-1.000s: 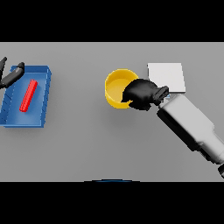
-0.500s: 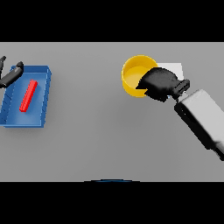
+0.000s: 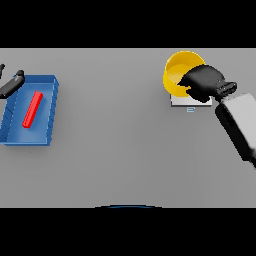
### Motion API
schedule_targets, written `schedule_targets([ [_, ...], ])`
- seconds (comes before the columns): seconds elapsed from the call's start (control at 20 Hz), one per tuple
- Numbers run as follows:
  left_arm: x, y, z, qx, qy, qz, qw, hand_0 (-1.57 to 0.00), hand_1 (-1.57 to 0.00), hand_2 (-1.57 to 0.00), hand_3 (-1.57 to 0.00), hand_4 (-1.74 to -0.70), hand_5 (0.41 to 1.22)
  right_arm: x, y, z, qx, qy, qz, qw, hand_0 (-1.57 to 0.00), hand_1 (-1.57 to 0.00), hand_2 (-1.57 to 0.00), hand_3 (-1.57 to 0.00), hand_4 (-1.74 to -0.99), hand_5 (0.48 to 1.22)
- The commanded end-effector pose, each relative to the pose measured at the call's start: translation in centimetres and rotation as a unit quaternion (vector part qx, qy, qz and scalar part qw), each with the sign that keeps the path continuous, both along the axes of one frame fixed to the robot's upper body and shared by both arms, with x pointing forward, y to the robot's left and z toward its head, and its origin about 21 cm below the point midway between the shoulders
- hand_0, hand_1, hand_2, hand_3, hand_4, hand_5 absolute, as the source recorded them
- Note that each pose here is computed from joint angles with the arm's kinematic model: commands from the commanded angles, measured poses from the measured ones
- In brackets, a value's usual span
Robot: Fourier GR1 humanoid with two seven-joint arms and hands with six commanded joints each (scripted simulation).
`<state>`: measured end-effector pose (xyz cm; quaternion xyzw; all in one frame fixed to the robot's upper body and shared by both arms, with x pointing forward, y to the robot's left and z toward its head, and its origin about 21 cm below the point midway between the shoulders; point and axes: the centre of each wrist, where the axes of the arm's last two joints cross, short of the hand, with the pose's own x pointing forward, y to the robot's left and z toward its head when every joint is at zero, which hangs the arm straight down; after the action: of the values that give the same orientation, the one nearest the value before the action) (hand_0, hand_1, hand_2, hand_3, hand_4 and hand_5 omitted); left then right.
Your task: Pick up the red beaker and tilt it to pour out 1 green nut into yellow bowl. Pick up the yellow bowl and place it on the metallic measuring scale.
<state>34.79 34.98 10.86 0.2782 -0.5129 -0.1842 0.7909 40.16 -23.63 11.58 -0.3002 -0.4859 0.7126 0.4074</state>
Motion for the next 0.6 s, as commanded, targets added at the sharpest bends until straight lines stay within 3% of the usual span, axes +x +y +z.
schedule_targets([
  [0.0,0.2,-0.1,0.1,0.002,0.002,0.002,1.0,0.0,0.0,0.0,0.0,-0.73,0.734,0.2,-0.4,-0.3,0.002,0.002,-0.01,1.0,-1.57,-1.57,-1.54,-1.15,-1.741,1.221],
  [0.25,-0.4,-0.2,-0.3,0.0,0.002,-0.005,1.0,0.0,0.0,0.0,0.0,-0.72,0.714,1.3,-1.8,-2.3,0.003,0.008,-0.058,0.998,-1.57,-1.57,-1.46,-1.27,-1.741,1.221],
  [0.55,-0.4,-0.1,-0.3,-0.002,0.005,0.0,1.0,0.0,0.0,0.0,0.0,-0.73,0.714,1.9,-2.9,-4.3,0.03,0.045,-0.075,0.996,-1.55,-1.57,-1.39,-1.41,-1.741,1.221],
])
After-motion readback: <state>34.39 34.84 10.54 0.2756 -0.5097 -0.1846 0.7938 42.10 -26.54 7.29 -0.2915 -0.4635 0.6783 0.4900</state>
